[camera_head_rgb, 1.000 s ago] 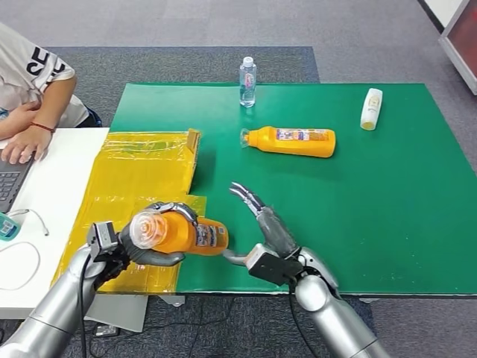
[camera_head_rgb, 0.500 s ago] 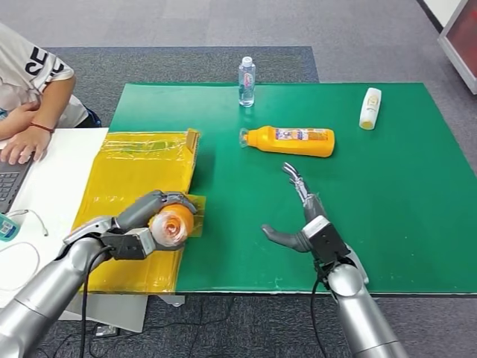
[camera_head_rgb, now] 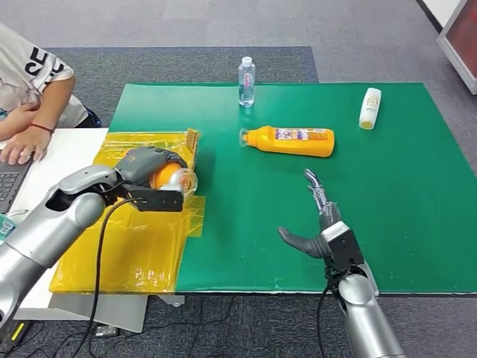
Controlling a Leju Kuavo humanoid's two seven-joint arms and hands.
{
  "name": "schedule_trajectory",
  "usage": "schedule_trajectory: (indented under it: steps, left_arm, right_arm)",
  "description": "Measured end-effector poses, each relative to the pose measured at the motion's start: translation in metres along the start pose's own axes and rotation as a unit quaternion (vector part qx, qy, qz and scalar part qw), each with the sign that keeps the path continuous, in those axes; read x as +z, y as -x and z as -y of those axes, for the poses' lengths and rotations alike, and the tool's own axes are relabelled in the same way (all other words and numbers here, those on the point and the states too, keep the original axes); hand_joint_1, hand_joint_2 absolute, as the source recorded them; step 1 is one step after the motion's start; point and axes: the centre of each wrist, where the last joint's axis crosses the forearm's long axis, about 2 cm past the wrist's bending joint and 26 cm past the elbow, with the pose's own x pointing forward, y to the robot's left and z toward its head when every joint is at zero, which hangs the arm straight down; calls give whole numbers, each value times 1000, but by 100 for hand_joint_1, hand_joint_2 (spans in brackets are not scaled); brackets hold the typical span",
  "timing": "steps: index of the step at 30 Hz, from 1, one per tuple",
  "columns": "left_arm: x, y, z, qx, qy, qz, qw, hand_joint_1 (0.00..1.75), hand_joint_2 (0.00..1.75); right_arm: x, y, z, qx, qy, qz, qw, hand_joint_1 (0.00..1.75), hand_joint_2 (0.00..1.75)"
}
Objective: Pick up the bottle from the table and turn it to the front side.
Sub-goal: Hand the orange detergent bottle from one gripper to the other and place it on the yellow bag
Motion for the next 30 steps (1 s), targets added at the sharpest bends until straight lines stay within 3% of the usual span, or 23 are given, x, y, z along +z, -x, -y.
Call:
schedule_trajectory:
  steps: [6, 10, 12, 15, 21, 26, 30]
  left_arm:
    - [-13, 2, -24, -32, 47, -18, 998, 175, 175]
    - [-23, 1, -48, 12, 211, -5, 977, 175, 175]
    - [-25, -3, -65, 69, 300, 17, 951, 175, 175]
    - [-22, -11, -89, 171, 372, 43, 911, 175, 175]
    - [10, -12, -123, 302, 414, 59, 857, 175, 175]
    - [29, -3, -131, 303, 415, 40, 857, 175, 175]
    - [37, 3, -140, 259, 406, -4, 876, 175, 175]
  right_arm:
    - [0, 0, 2, -1, 8, 0, 1000, 0, 175]
    - [-9, 0, -1, -8, -3, 9, 1000, 0, 175]
    - [-18, 1, -6, -17, -12, 15, 1000, 0, 175]
    - [-31, 1, -17, -35, -27, 22, 999, 0, 175]
    - [-51, -3, -35, -58, -57, 32, 996, 0, 175]
    - [-61, -7, -42, -59, -70, 39, 995, 0, 175]
    - [-66, -9, -42, -56, -71, 41, 995, 0, 175]
